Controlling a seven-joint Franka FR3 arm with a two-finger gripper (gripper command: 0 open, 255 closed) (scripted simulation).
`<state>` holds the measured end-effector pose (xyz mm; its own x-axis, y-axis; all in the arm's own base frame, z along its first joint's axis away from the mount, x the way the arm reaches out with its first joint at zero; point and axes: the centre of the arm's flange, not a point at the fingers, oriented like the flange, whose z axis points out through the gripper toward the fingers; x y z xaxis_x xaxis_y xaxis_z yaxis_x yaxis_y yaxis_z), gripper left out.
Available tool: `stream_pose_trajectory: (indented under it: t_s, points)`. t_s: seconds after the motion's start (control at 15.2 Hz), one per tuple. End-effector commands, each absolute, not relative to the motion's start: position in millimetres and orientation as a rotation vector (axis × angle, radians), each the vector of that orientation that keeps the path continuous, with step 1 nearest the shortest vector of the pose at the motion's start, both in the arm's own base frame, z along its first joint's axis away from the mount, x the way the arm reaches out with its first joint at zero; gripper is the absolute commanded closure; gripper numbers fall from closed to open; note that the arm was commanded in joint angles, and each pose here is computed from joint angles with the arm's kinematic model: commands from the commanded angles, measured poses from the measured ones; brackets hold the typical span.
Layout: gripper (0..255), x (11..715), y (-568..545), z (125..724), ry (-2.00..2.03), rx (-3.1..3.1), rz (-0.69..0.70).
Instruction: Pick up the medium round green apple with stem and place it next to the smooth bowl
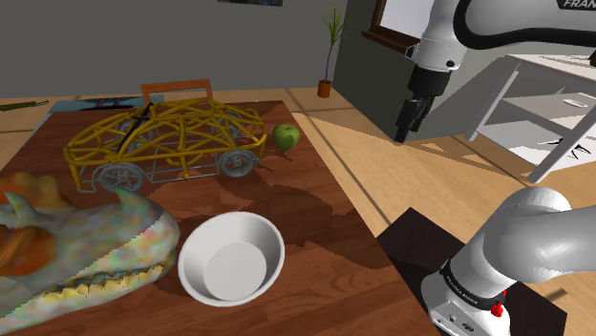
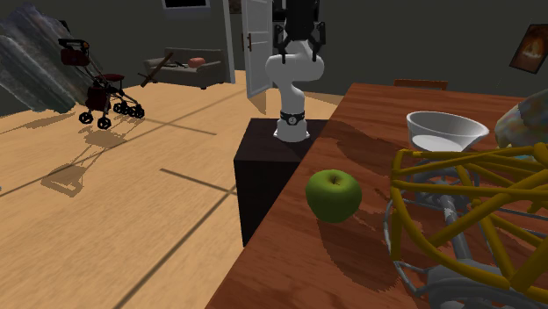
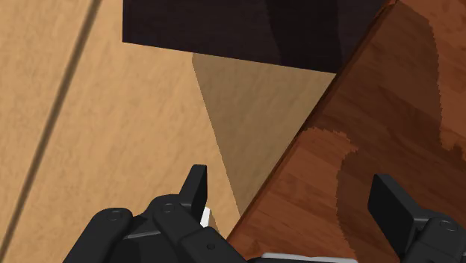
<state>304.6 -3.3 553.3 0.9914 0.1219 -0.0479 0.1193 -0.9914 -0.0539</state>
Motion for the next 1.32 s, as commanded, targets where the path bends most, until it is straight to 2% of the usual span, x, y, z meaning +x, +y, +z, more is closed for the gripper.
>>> stream_pose_trajectory:
  t_s: [0.0,1.25]
  points:
    - [0,304.6,-3.3,553.3,-0.187,-3.084,0.079]
    - [0,516.9,87.4,491.0,0.498,-3.148,-0.096]
